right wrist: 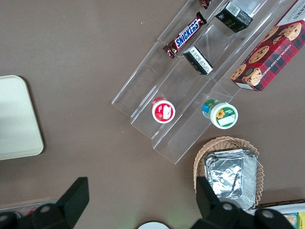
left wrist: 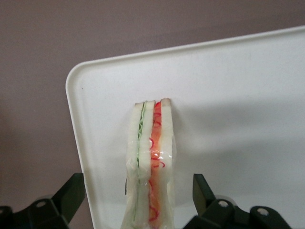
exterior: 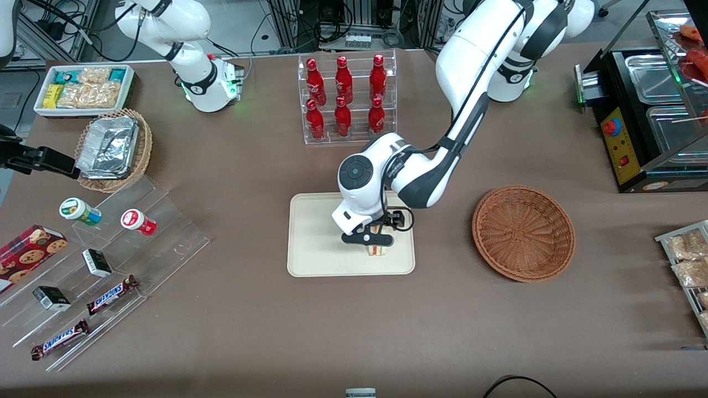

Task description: Place sandwich from basket to tray

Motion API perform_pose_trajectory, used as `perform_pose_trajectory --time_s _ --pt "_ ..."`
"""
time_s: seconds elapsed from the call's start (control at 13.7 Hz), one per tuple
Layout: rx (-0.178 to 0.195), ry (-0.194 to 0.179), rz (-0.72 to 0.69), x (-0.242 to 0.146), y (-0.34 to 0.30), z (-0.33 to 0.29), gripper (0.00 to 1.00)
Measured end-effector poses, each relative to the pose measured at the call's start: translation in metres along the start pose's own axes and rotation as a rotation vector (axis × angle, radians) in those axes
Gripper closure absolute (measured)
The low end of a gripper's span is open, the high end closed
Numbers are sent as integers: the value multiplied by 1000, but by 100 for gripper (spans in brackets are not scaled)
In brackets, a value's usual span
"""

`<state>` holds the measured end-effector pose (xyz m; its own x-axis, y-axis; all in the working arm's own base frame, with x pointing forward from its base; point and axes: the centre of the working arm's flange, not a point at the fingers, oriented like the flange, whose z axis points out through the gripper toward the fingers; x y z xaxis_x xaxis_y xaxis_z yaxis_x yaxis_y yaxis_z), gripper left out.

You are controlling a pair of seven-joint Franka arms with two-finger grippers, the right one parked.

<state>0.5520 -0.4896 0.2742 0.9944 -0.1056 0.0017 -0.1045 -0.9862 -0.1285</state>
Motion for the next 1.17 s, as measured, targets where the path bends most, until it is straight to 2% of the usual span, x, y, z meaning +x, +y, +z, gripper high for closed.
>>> perform_pose_trajectory --time_s 0.15,0.36,0.73,0.88,1.17 --pt "-10 16 -37 9 -12 -14 0" --pt "-48 11 -146 36 -58 -38 0" --pt "-54 4 -226 71 -171 -58 0" --pt "-61 -15 -261 78 -219 -65 0" --pt "-40 -68 -289 84 -302 -76 0"
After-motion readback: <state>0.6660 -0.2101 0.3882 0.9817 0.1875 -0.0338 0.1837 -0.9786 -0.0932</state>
